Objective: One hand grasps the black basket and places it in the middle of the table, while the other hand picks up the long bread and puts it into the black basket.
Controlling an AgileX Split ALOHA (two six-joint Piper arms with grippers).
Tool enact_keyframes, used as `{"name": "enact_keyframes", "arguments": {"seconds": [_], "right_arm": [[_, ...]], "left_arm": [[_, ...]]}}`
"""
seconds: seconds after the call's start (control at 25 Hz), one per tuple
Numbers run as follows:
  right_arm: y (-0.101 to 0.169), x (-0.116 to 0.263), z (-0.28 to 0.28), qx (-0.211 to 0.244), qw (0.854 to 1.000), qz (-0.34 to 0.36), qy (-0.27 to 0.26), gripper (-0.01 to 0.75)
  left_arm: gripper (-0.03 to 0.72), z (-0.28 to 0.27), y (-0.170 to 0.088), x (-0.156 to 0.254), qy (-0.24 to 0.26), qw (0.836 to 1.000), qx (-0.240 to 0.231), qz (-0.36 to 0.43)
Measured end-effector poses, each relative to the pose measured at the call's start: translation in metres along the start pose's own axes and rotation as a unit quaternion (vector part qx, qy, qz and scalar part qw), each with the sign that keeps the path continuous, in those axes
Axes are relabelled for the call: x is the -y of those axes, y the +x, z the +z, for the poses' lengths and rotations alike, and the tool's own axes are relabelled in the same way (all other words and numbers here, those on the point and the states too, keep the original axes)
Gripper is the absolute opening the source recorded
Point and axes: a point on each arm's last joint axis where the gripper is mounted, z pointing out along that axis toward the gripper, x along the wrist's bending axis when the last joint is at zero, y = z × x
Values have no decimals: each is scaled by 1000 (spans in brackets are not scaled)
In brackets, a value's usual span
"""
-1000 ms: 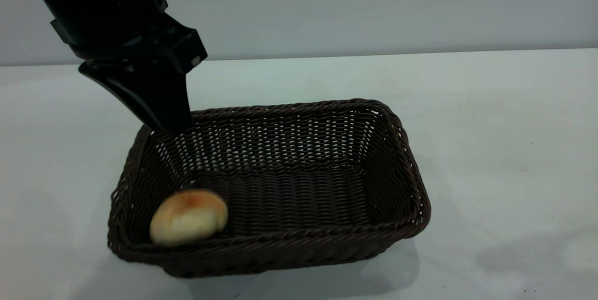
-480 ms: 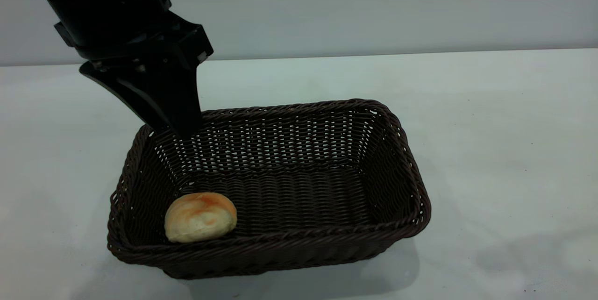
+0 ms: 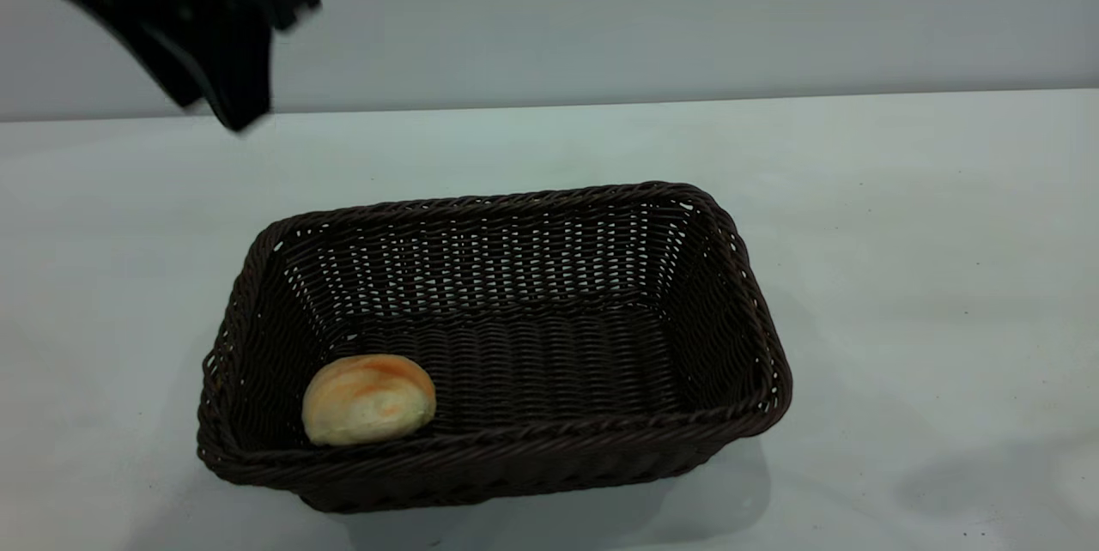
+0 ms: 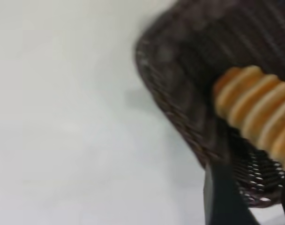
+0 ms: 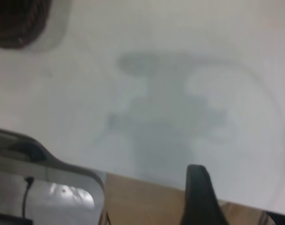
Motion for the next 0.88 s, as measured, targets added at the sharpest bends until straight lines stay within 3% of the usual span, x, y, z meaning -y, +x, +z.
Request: {"name": "enact_keyframes", "arguments": {"seconds": [0.16, 0.52, 0.72, 0.88], "right_arm": [[-2, 4, -5, 8, 1000, -3, 4, 491], [-9, 32, -48, 7, 998, 8, -65, 491], [-13, 58, -72, 9, 996, 3, -91, 491], [-16, 80, -91, 7, 990, 2, -138, 491]], "left_arm": [[350, -15, 7, 0, -18, 1000, -10, -6], [350, -82, 46, 35, -89, 993, -30, -67], [350, -127, 50, 63, -154, 984, -31, -82], [350, -150, 50, 87, -162, 982, -32, -90]]}}
